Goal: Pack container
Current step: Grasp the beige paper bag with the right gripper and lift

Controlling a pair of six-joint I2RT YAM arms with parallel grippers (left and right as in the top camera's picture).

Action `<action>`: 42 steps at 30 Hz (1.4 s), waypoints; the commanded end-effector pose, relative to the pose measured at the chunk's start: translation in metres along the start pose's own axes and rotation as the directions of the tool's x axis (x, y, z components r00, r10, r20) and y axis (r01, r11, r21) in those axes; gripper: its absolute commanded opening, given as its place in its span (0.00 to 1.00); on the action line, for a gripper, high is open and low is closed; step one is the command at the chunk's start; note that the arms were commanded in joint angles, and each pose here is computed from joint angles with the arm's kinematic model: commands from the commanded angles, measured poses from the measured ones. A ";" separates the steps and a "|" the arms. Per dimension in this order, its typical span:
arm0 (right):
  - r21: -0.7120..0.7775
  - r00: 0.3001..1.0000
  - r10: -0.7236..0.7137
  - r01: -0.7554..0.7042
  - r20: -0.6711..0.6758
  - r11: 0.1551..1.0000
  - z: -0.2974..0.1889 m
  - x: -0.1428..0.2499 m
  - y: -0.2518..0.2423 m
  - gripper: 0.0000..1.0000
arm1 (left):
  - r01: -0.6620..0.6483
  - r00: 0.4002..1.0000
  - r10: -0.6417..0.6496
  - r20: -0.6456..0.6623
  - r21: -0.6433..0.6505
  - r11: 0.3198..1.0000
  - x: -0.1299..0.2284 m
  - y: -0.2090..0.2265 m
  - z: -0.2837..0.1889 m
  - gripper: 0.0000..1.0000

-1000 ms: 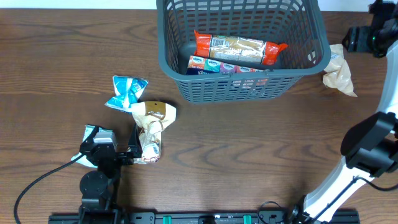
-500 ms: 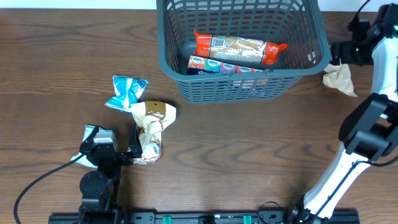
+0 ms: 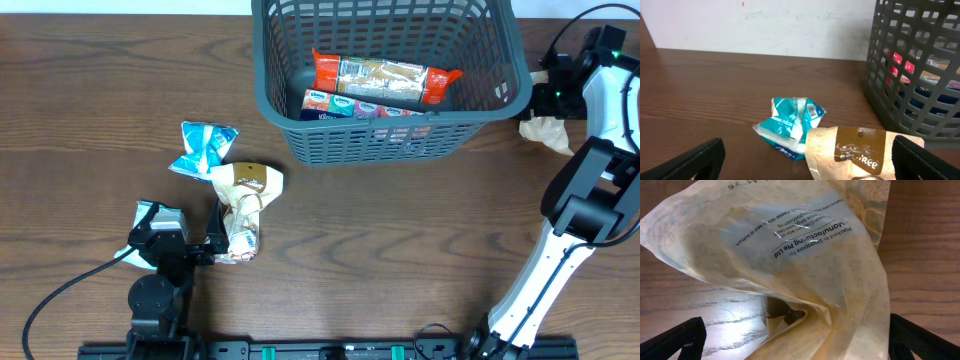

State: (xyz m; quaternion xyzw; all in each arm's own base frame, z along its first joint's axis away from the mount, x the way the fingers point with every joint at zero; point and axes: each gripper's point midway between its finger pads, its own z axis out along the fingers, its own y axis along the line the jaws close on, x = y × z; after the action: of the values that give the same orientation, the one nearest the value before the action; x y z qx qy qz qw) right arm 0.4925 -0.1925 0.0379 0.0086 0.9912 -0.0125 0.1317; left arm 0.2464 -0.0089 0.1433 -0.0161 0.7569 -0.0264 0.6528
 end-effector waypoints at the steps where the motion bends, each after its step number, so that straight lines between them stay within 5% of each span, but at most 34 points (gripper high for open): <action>1: -0.020 1.000 -0.007 0.007 -0.022 1.000 0.013 0.006 0.001 0.96 | -0.008 0.999 0.008 -0.052 -0.008 1.000 0.017 0.002 0.001 0.99; 30: -0.050 0.991 0.010 -0.017 -0.135 0.999 0.046 0.036 0.008 0.91 | -0.008 0.999 0.008 -0.052 -0.008 1.000 0.017 0.002 0.001 0.99; 33: -0.050 0.991 0.010 -0.017 -0.135 0.999 0.046 0.036 0.008 0.83 | -0.008 0.999 0.008 -0.052 -0.008 1.000 0.017 0.002 0.001 0.99; 39: -0.061 0.991 0.010 -0.019 -0.132 0.998 0.046 0.035 0.010 0.52 | -0.008 0.999 0.008 -0.052 -0.008 1.000 0.017 0.002 0.001 0.99; 42: -0.073 0.991 0.011 -0.021 -0.130 0.997 0.046 0.035 0.012 0.27 | -0.008 0.999 0.008 -0.052 -0.008 1.000 0.017 0.002 0.001 0.99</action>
State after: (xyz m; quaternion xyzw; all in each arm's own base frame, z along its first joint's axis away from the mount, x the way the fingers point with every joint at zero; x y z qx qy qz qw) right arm 0.4782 -0.1846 0.0013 0.0081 0.9962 0.0115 0.0861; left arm 0.2464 -0.0089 0.1433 -0.0161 0.7569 -0.0264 0.6528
